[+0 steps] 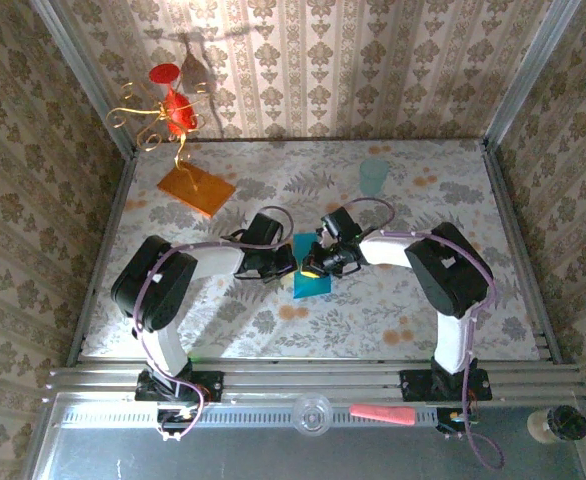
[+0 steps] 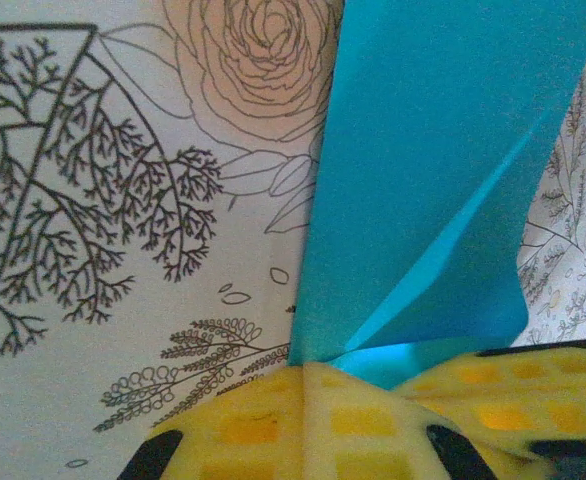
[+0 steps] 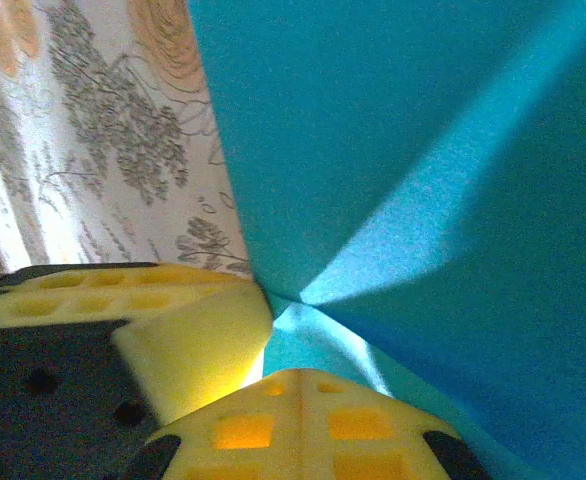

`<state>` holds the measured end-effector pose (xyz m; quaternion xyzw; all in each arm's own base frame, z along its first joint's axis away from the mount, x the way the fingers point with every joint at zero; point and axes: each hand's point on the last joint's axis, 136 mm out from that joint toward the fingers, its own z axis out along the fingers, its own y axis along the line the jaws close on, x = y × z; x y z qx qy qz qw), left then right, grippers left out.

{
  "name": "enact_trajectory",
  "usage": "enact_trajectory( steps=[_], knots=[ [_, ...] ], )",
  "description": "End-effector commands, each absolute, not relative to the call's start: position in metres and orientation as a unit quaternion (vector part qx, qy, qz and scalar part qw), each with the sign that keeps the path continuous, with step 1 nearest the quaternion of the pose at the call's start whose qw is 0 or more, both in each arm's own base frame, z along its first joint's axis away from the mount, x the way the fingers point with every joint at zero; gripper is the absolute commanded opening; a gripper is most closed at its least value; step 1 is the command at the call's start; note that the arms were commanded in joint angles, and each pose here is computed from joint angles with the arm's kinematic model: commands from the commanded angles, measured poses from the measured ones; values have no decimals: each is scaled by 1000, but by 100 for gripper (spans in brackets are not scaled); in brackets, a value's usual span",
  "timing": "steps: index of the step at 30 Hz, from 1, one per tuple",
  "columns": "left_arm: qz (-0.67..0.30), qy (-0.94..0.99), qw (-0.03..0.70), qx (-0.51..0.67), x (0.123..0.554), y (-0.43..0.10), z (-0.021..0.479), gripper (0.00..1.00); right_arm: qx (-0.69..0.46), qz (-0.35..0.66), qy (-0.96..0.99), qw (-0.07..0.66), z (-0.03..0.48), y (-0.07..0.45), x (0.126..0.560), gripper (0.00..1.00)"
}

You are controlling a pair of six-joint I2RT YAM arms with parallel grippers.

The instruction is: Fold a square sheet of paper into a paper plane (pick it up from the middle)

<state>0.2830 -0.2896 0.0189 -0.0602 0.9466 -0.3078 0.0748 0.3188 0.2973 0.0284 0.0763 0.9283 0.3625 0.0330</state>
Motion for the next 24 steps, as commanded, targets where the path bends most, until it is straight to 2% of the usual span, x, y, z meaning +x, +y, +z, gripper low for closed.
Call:
enact_trajectory(
  steps=[1,24],
  knots=[
    [-209,976,16,-64,250,-257,-28,0,72,366,926,54,54,291,327,3],
    [-225,973,29,-52,260,-269,-13,0,61,327,943,-1,3,280,310,4]
  ],
)
